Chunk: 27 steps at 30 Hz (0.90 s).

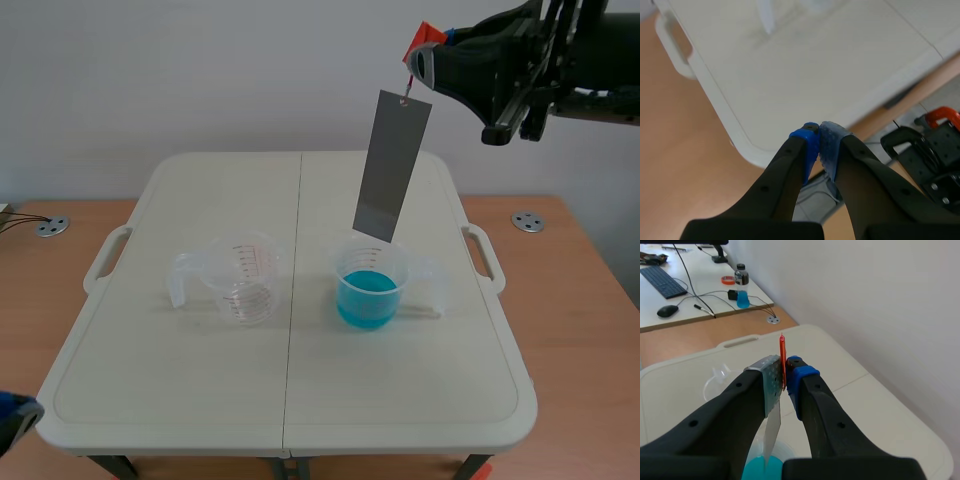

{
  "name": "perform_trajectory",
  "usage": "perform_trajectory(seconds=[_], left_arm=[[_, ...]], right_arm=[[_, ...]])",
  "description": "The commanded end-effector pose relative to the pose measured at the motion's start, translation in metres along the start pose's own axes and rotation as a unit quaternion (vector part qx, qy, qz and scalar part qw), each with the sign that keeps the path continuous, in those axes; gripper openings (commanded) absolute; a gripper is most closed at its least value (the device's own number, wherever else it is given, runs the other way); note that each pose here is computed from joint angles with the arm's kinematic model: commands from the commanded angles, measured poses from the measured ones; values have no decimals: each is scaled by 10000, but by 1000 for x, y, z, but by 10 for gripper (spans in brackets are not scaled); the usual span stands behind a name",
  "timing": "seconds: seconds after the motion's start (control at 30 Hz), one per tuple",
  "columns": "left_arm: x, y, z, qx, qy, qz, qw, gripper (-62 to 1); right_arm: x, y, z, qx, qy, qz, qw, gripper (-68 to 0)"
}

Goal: Hold the metal plate by the orange handle, dip it into the blue solution, take it out and point at it, then put the plate back in the beaker on the left.
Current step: 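Point at the plate with the left hand, then lower the plate into the blue solution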

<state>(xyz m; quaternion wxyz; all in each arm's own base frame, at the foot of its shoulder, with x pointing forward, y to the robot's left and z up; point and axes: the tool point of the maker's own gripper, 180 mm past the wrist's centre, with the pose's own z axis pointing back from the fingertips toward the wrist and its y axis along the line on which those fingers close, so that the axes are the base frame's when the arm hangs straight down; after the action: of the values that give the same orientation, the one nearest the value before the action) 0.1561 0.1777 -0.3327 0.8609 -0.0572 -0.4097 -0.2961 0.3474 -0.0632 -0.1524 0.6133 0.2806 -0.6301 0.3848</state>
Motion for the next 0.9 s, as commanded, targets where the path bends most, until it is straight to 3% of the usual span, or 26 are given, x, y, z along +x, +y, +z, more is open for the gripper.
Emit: perform_trajectory(seconds=[0.0,0.17,0.3,0.57,0.87], left_arm=[[-7,-8,3,-87,50,94,9999,-582],[-37,-23,14,-255,428,271,9984,-582],[-58,-29,18,-326,705,376,9963,-582],[-99,-48,25,-582,1215,595,9891,-582],[-123,-69,33,-830,1547,755,9816,-582]], right_arm=[[8,-4,-2,-22,-153,44,9999,-660],[-6,-10,-3,-142,-88,-135,9998,-660],[-13,-12,-4,-192,-60,-115,9997,-660],[-30,0,-13,-47,-4,-222,9997,-660],[-56,1,-19,-131,146,-419,9989,-660]])
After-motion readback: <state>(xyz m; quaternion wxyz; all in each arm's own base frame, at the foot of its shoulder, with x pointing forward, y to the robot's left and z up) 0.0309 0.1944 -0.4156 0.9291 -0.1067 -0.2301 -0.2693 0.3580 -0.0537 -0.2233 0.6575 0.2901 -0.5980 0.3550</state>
